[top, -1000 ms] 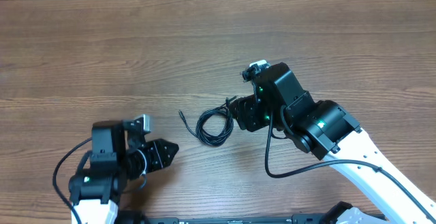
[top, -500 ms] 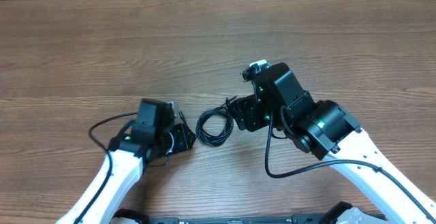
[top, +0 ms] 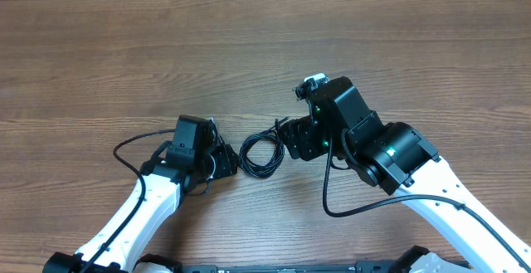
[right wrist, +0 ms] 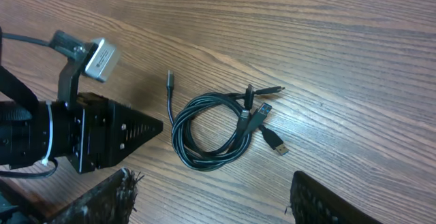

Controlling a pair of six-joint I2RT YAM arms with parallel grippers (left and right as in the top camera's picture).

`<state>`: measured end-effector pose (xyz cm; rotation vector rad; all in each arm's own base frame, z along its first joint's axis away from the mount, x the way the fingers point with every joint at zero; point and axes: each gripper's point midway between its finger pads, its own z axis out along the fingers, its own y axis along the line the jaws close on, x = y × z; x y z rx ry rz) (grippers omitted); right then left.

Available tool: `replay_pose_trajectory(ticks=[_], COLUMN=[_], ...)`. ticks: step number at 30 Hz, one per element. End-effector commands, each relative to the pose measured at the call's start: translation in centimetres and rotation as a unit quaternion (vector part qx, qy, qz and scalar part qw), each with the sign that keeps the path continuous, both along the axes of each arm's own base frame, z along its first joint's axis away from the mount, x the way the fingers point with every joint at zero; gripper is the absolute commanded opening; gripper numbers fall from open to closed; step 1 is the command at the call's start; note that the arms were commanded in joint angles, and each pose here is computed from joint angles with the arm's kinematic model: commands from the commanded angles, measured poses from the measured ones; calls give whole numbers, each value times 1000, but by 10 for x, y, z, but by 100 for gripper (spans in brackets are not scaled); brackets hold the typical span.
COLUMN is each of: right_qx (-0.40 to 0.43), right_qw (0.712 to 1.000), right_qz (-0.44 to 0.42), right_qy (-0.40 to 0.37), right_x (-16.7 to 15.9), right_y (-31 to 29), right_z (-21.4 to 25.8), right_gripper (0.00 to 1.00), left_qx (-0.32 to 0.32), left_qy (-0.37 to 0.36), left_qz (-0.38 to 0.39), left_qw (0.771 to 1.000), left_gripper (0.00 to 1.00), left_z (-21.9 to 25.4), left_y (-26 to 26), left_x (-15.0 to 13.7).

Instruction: Untangle cables

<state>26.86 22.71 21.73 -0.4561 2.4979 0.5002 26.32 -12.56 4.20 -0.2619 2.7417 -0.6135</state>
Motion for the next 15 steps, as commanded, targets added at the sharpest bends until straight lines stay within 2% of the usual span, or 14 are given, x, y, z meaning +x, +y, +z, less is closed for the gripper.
replay_pose_trajectory(ticks=[1,13,14,15], right_qx=[12,26,27,27], right_qw=[1000,1000,999,999], right_qz=[2,17,18,18], right_qy=[-9,2,3,3], right_x=[3,-2,-2,-2], right_y=[4,10,10,10], right_z=[11,12,12,12], right_gripper=[70,70,70,70], left_qx=[-1,7,7,7], left_qy=[-15,-19,-18,-16], left_qz=[-28,-54,-58,-58], left_qw=[999,998,998,998], left_gripper=[46,48,47,42], left_z=[4,-14,-16,-19], left_y=[-9,-28,-30,-32], left_x=[3,9,9,9])
